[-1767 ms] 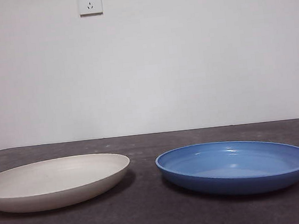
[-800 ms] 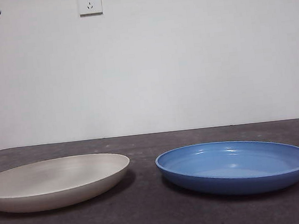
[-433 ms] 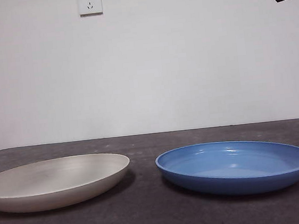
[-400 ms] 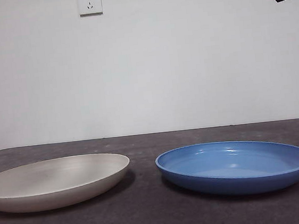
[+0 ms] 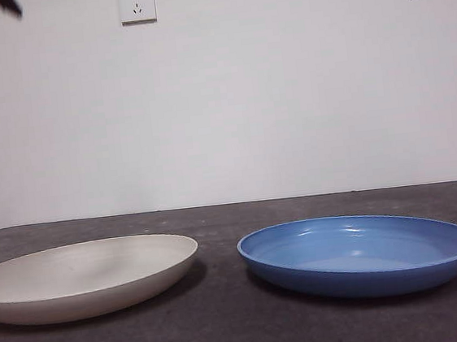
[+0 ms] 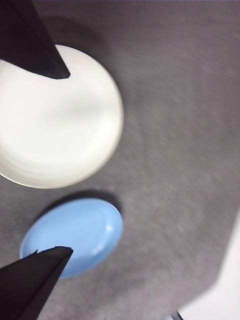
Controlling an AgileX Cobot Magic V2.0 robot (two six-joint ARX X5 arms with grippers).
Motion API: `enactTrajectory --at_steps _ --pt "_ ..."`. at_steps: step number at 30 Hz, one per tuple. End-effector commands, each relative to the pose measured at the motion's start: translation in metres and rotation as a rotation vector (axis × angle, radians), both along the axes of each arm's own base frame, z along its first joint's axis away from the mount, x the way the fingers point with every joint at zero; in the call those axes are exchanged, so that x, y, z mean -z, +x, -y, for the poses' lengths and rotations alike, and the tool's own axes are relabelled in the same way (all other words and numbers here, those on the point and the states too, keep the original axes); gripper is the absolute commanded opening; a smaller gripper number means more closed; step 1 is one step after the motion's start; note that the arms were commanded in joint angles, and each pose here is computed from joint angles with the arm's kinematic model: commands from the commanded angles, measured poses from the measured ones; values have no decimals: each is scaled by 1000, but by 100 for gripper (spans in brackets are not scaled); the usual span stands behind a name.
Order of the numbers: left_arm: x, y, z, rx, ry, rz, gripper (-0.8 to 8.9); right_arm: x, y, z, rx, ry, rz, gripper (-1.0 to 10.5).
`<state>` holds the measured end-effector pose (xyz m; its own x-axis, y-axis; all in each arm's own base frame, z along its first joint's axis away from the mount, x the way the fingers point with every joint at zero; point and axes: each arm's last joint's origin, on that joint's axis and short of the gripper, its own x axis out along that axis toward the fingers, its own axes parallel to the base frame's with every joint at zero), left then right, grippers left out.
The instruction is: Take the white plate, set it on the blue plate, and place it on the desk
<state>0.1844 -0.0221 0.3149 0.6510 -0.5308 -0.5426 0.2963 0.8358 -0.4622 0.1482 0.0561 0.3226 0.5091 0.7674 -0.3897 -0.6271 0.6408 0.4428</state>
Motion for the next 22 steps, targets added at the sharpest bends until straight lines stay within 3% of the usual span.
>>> enactTrajectory --at_steps 1,15,22 --pt "7 14 -3 16 -2 -45 558 -5 0 -1 -21 20 1 625" --pt "85 80 -29 -22 -25 -354 558 -5 0 -2 -23 22 -1 625" --pt "124 102 -30 41 -135 -459 558 -5 0 -2 -23 22 -1 625"
